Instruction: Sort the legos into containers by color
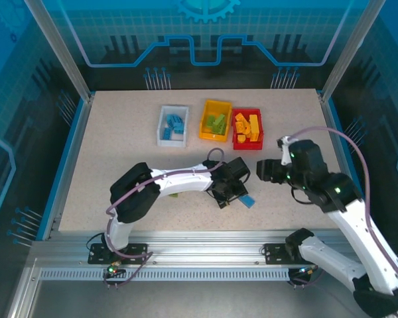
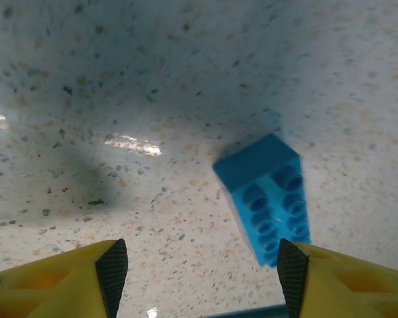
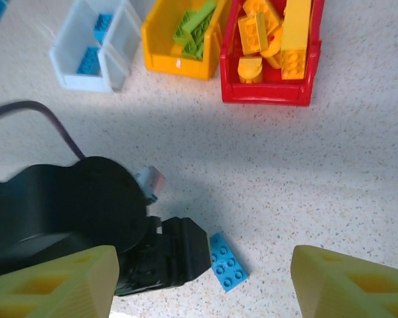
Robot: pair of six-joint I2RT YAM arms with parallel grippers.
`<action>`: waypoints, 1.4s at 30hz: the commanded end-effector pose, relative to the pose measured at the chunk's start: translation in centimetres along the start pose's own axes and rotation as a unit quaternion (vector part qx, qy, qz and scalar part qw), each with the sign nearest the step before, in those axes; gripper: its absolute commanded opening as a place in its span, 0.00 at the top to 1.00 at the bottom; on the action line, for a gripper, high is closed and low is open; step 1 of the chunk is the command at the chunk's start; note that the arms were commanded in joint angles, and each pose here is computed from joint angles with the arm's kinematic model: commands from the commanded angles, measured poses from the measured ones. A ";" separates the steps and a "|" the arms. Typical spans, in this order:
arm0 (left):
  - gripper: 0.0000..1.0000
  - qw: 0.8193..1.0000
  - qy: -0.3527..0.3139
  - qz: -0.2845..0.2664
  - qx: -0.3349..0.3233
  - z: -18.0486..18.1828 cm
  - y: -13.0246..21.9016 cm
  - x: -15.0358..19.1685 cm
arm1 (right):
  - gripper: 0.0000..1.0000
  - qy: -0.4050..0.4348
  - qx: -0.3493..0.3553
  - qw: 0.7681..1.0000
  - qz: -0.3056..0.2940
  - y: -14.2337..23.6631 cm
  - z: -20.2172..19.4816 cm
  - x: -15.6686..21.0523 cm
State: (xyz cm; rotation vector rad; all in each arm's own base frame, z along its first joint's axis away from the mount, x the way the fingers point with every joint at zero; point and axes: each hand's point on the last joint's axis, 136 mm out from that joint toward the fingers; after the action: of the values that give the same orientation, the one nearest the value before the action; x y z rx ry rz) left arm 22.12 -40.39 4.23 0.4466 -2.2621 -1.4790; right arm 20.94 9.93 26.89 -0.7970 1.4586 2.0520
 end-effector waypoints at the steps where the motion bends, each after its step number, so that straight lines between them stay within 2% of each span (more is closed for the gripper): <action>1: 0.35 0.998 0.061 0.024 -0.010 -1.0 0.2 1.2 | 0.29 -0.008 0.018 0.999 0.031 0.3 -1.1 2.4; 7: 0.34 0.994 0.104 0.021 -0.021 -1.2 -1.0 1.0 | 0.30 -0.014 0.013 0.999 0.040 0.1 -0.9 2.9; 20: 0.37 0.988 0.145 0.030 -0.046 -1.7 -3.9 1.0 | 0.30 -0.015 0.011 0.999 0.042 -0.2 -0.7 2.7; 23: 0.43 0.988 0.145 0.029 -0.043 -1.9 -4.3 0.9 | 0.30 -0.017 0.012 0.999 0.043 -0.2 -0.8 2.9; 26: 0.57 0.988 0.147 0.027 -0.043 -1.7 -4.5 0.8 | 0.30 -0.019 0.012 0.999 0.046 -0.3 -0.8 3.0; 31: 0.73 0.988 0.145 0.023 -0.037 -1.6 -4.6 0.4 | 0.30 -0.020 0.010 0.999 0.047 -0.5 -0.7 3.1; 34: 0.76 0.989 0.142 0.008 -0.030 -1.3 -3.6 -0.4 | 0.31 -0.020 0.005 0.999 0.050 -0.7 -0.5 3.1; 37: 0.77 0.991 0.134 -0.014 -0.007 -1.0 -1.1 -2.0 | 0.32 -0.013 -0.016 0.998 0.057 -1.1 0.3 3.1; 42: 0.78 0.994 0.076 -0.076 0.020 -0.1 5.3 -7.5 | 0.32 0.005 -0.109 0.991 0.079 -3.0 4.0 3.0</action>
State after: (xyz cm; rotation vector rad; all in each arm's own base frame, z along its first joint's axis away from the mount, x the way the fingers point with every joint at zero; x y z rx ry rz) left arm 25.05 -38.48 3.72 0.6325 -2.0581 -1.3776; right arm 19.98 11.81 23.94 -0.7217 1.4598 2.2173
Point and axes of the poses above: each hand's point on the last joint's axis, 136 mm out from that joint toward the fingers, its own y axis back along the fingers, its own z axis along the line the jaws close on, x = y × z, and after that the axes turned 1 degree about y, right-handed
